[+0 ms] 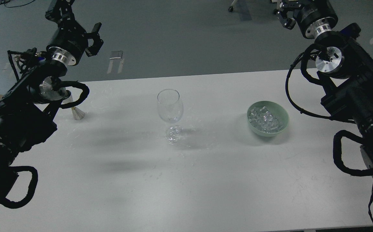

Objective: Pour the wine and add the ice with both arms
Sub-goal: 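Lower the left gripper onto the small metal jigger cup, then close the left gripper on the jigger and lift it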

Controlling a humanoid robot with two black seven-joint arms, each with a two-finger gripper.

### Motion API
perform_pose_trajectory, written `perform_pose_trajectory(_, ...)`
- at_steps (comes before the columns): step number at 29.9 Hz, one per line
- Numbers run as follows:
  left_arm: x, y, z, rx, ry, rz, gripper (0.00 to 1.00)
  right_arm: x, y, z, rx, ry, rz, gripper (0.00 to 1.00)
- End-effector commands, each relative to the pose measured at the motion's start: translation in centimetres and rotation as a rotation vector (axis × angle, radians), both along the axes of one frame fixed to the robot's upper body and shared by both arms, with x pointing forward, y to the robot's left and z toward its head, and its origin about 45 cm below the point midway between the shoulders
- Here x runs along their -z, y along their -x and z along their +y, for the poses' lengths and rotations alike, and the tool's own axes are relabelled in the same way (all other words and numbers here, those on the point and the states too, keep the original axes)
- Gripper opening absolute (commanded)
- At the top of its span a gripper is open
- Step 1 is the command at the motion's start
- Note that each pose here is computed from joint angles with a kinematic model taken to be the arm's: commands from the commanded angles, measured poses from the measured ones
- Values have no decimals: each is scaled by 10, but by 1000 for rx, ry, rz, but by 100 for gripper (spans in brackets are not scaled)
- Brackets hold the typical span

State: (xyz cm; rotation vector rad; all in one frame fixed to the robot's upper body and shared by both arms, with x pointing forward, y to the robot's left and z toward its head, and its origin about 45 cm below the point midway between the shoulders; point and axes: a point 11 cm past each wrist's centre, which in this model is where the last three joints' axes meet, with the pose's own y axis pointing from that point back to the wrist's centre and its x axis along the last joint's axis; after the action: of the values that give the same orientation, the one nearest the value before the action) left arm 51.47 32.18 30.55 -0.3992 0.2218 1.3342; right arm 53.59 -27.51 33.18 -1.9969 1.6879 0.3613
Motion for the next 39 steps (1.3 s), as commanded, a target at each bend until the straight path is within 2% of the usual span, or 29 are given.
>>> perform_pose_trajectory(1, 1, 0, -6, 16, 12, 5, 98, 0, -1, 0, -2, 3, 7, 100)
perform_pose_trajectory(13, 11, 1, -7, 22, 9, 28, 98, 5, 1, -10, 10, 16, 18, 100)
perform_pose_trajectory(20, -2, 2, -17, 46, 59, -6, 98, 3, 1, -9, 9, 20, 13, 100)
perform_pose_trajectory(24, -11, 2, 2, -6, 144, -27, 98, 5, 2, -10, 10, 21, 18, 100)
perform_pose_trajectory(27, -7, 8, 32, -53, 152, 5, 98, 6, 2, -9, 9, 23, 20, 100)
perform_pose_trajectory(31, 0, 22, 53, -52, 228, 52, 98, 7, 2, -11, 11, 23, 22, 100)
perform_pose_trajectory(35, 4, 62, 63, 18, 280, 68, 98, 8, 2, -11, 12, 24, 24, 100)
perform_pose_trajectory(36, 4, 62, 63, 19, 280, 68, 98, 8, 2, -11, 12, 24, 24, 100)
perform_pose_trajectory(39, 13, 98, 67, 25, 326, 62, 98, 10, 3, -11, 13, 25, 26, 100)
